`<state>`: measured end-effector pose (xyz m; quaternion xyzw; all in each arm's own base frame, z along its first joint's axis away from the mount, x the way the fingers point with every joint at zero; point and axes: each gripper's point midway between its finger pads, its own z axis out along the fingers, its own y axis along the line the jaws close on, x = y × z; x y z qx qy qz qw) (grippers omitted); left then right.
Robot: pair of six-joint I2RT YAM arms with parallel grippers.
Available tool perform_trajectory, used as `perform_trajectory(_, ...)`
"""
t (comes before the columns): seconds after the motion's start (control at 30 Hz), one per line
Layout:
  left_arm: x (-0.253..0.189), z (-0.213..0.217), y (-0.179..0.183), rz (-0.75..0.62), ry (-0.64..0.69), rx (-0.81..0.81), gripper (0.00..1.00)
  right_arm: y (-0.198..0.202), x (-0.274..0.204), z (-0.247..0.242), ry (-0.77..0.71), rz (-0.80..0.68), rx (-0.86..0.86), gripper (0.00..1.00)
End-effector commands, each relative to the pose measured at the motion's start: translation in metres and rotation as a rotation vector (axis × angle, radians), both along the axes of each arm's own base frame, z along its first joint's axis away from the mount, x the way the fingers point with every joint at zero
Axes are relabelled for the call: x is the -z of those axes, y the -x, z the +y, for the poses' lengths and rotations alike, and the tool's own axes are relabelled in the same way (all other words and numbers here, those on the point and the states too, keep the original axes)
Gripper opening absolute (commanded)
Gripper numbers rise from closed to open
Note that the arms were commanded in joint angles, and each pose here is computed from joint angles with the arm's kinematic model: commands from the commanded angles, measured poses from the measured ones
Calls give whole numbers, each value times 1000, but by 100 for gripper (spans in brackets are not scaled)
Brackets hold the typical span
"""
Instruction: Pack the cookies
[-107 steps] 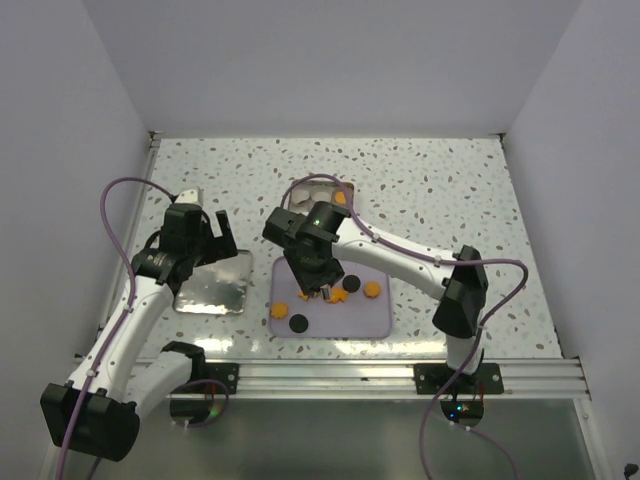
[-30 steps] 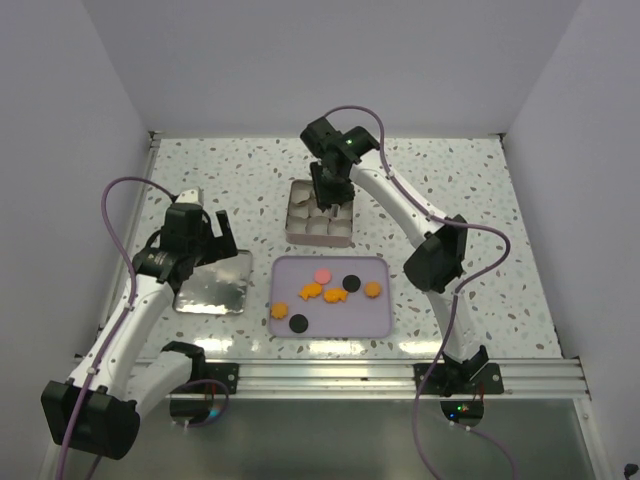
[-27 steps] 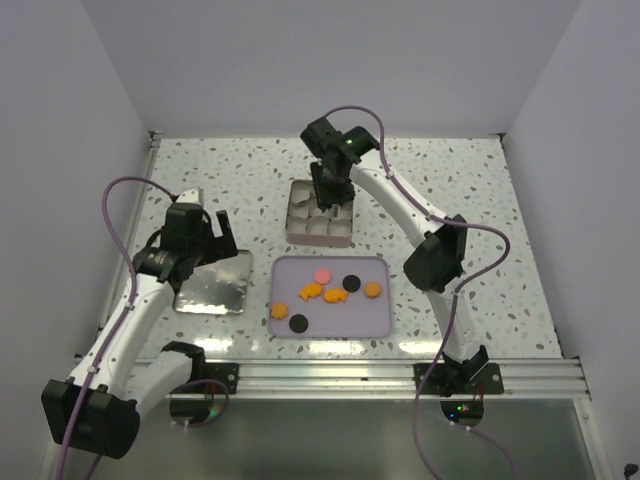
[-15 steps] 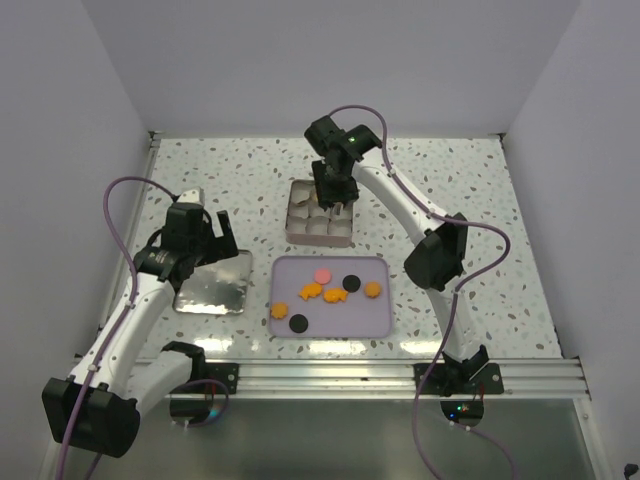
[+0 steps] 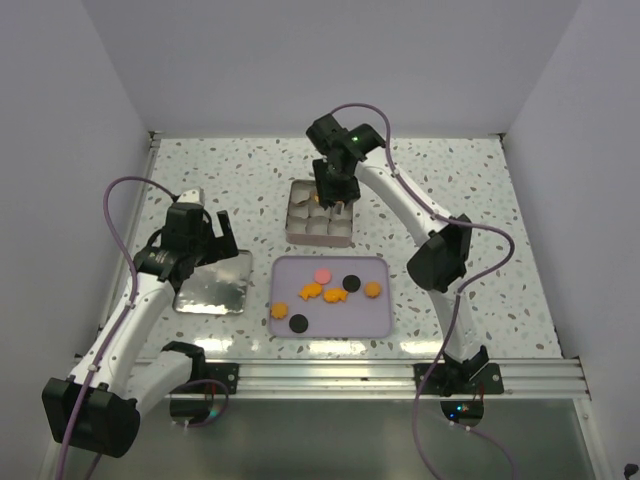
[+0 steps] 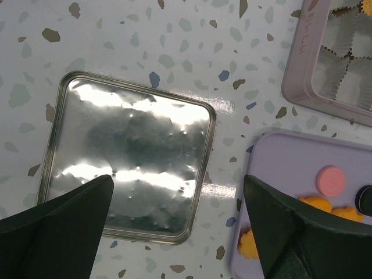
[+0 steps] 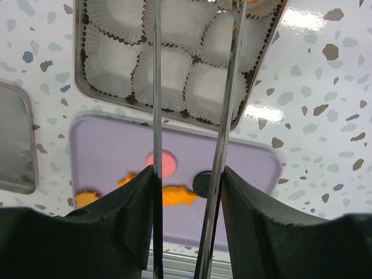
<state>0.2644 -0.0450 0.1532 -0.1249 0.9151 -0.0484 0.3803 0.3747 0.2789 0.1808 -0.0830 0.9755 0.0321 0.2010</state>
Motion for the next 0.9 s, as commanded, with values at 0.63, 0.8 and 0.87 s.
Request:
perform_trajectory(0.63,-10,-4,-6,-61,12,32,100,179,-32,-23,-29,138,-73,49)
perform_trajectory(0.8,-11,-6,-5,-64,16,42,100,201,-8,-17,-19,188,-67,49)
perform_trajectory(0.87,-12,-6,-5,-67,16,42,99,204,-3,-15,-18,194,-62,49)
